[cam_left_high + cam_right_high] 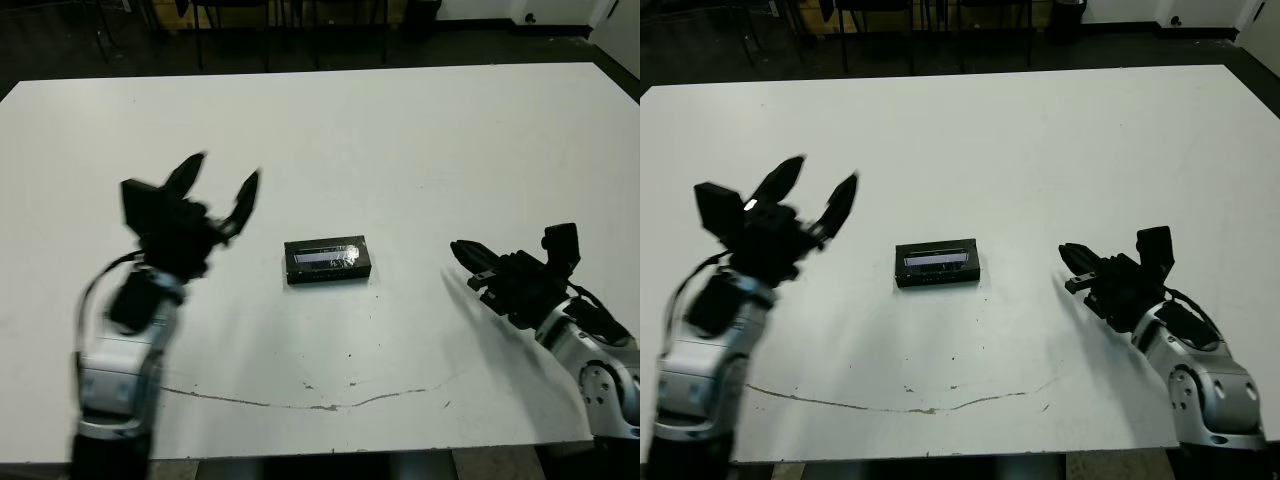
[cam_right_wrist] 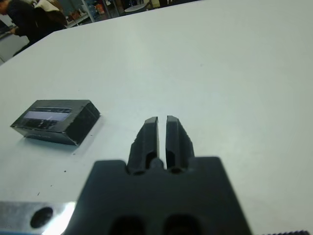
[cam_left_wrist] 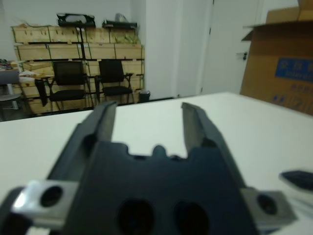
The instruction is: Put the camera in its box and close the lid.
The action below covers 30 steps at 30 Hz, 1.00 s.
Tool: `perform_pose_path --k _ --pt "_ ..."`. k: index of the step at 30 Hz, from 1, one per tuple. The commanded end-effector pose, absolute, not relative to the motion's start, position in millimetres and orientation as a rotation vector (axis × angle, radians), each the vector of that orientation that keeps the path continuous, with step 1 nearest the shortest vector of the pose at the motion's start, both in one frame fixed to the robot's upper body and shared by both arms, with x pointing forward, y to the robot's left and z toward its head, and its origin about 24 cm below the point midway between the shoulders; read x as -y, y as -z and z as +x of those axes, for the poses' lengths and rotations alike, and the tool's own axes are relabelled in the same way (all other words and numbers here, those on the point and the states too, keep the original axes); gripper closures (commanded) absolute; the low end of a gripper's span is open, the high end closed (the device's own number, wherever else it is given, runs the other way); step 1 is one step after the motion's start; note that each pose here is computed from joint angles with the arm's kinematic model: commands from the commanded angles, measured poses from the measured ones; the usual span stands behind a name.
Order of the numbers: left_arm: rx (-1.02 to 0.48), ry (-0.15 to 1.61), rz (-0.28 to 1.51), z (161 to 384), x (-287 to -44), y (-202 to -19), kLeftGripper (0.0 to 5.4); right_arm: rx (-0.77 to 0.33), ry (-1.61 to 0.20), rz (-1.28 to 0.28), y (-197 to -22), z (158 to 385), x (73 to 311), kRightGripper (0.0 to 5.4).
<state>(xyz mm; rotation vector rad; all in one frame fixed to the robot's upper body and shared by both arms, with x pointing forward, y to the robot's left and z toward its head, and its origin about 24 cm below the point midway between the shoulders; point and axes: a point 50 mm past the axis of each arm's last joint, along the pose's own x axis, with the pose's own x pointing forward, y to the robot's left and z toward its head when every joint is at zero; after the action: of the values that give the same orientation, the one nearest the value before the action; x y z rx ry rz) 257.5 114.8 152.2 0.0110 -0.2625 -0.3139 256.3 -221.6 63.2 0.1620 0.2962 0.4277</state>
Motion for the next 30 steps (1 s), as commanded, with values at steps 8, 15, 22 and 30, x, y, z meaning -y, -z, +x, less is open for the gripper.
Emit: perform_pose_path --k 8,15,22,30 --pt "0.067 0.258 0.037 286 -65 -113.4 4.38 -0.277 -0.423 0.188 -58.8 256 220 5.40" --pt "-0.103 0.246 0.120 289 -50 -79.0 5.39 -0.270 -0.456 0.224 -58.1 256 217 5.40" --pt "-0.319 0.271 0.192 273 -53 -38.0 5.39 -0.267 -0.453 0.238 -58.7 256 214 5.40" --pt "-0.512 0.306 0.146 253 -61 -8.1 5.39 -0.252 -0.466 0.253 -57.4 259 211 5.40"
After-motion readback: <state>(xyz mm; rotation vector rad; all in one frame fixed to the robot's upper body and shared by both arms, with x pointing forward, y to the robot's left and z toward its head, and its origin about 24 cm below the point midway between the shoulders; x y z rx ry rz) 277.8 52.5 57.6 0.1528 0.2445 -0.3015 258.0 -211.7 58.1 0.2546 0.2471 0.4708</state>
